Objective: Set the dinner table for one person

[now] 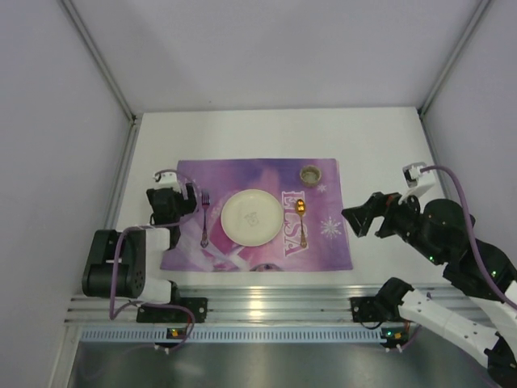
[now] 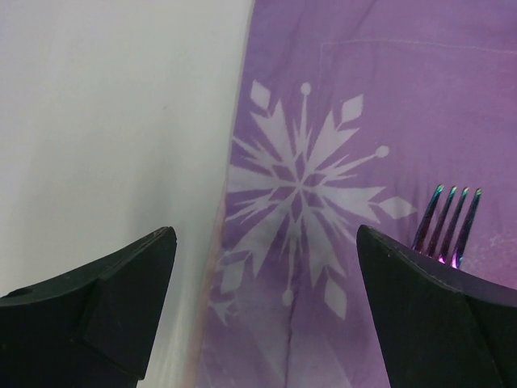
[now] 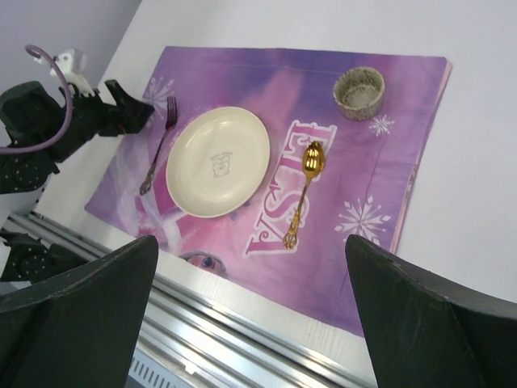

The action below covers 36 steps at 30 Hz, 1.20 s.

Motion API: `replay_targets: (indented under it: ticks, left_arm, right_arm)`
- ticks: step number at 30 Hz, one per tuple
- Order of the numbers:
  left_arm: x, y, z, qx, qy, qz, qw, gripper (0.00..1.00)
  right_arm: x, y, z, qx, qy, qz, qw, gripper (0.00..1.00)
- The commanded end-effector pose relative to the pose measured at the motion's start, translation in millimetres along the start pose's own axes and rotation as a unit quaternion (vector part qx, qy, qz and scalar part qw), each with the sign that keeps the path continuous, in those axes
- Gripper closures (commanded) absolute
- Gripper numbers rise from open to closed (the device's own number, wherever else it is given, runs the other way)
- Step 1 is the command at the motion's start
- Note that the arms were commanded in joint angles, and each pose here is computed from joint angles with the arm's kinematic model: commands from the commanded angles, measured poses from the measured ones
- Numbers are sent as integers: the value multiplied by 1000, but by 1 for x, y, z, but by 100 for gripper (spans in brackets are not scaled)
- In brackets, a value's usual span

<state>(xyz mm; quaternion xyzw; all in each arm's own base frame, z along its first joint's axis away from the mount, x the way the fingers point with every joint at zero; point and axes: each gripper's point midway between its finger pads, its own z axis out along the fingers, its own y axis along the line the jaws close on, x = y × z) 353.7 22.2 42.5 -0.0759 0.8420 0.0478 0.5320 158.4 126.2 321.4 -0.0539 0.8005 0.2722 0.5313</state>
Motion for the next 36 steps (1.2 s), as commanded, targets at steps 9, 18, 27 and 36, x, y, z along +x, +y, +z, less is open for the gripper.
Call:
replay_targets:
  ticks: [9,18,27,36]
  left_arm:
    - [-67,-22,11,79,-165,-12,983,1]
    - [-53,-15,15,47,-148,-6,988,2]
    - [-53,-15,15,46,-148,-5,988,2]
    - [-53,-15,15,46,-148,-5,988,2]
  right_arm:
    - [29,-30,-38,31,5,50,998,0]
    - [13,-25,-37,25,-20,40,999,0]
    - [-1,-32,-51,30,-68,75,994,0]
    - [1,-46,-60,48,-89,80,992,0]
